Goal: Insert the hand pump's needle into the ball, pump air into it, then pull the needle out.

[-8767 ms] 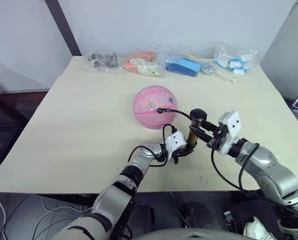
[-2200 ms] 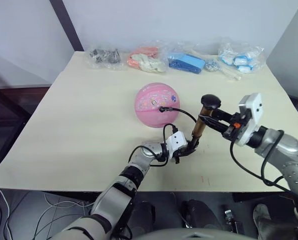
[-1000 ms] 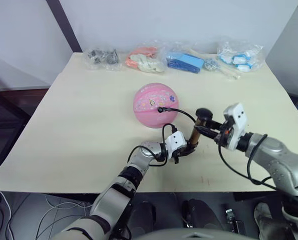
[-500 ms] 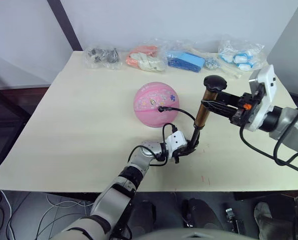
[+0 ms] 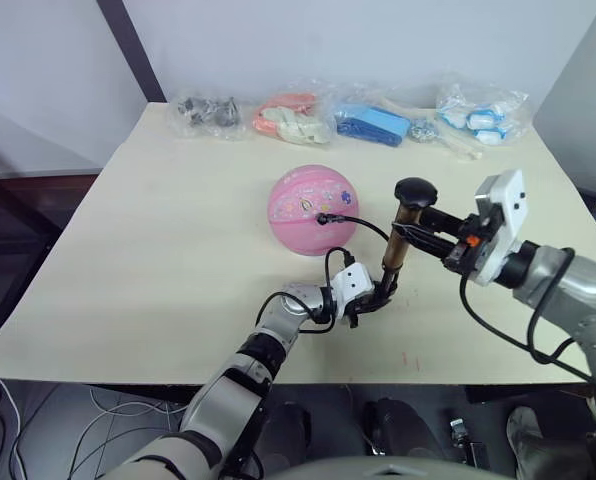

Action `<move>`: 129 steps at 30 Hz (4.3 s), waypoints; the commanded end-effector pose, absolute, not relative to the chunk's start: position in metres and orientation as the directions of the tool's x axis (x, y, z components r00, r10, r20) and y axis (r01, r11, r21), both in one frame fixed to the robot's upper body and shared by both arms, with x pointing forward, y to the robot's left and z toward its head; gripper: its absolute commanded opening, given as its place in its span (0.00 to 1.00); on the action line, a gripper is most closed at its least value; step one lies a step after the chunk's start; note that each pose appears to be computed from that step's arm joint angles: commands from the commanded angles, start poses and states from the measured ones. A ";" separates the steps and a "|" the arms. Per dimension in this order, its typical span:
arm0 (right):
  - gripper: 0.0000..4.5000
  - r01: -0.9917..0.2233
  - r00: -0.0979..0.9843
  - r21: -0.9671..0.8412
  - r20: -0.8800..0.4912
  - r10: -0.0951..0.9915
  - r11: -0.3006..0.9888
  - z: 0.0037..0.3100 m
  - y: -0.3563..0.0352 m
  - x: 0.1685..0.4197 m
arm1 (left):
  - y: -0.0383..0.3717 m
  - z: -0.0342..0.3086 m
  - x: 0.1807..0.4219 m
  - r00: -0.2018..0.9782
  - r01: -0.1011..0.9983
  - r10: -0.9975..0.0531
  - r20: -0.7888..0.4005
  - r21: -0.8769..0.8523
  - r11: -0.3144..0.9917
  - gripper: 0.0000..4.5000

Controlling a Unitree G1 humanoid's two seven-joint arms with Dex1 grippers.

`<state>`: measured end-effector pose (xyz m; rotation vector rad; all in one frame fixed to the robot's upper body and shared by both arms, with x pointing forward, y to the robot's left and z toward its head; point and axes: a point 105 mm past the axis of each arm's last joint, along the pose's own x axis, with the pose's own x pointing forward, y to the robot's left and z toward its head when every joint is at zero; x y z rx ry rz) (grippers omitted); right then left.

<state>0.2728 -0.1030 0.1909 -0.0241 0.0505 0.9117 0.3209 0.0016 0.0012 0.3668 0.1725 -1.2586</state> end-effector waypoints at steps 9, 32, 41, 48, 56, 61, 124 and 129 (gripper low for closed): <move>0.24 -0.766 0.547 0.171 -0.331 0.769 0.619 0.058 -0.102 0.266 | 0.039 -0.058 0.297 0.268 0.955 -0.803 -0.532 0.040 0.292 0.25; 0.24 -0.805 0.593 -0.011 -0.011 0.805 0.593 0.211 -0.110 0.277 | 0.036 -0.058 0.297 0.264 0.956 -0.806 -0.529 0.035 0.290 0.25; 0.24 -0.795 0.596 -0.086 0.069 0.800 0.600 0.268 -0.122 0.272 | 0.037 -0.058 0.296 0.265 0.956 -0.806 -0.529 0.036 0.291 0.25; 0.24 -0.793 0.593 -0.102 0.099 0.799 0.601 0.287 -0.126 0.268 | 0.037 -0.059 0.296 0.267 0.955 -0.805 -0.530 0.035 0.293 0.25; 0.24 -0.792 0.606 -0.064 0.024 0.795 0.606 0.257 -0.120 0.272 | 0.038 -0.060 0.296 0.265 0.956 -0.804 -0.533 0.033 0.293 0.25; 0.24 -0.778 0.626 0.011 -0.076 0.776 0.629 0.204 -0.118 0.282 | 0.037 -0.059 0.297 0.267 0.955 -0.804 -0.531 0.035 0.294 0.25; 0.24 -0.775 0.589 0.137 -0.199 0.783 0.617 0.105 -0.110 0.278 | 0.041 -0.061 0.298 0.278 0.951 -0.797 -0.536 0.038 0.306 0.25; 0.24 -0.761 0.559 0.190 -0.294 0.775 0.621 0.051 -0.107 0.270 | 0.041 -0.061 0.297 0.275 0.952 -0.798 -0.536 0.037 0.303 0.25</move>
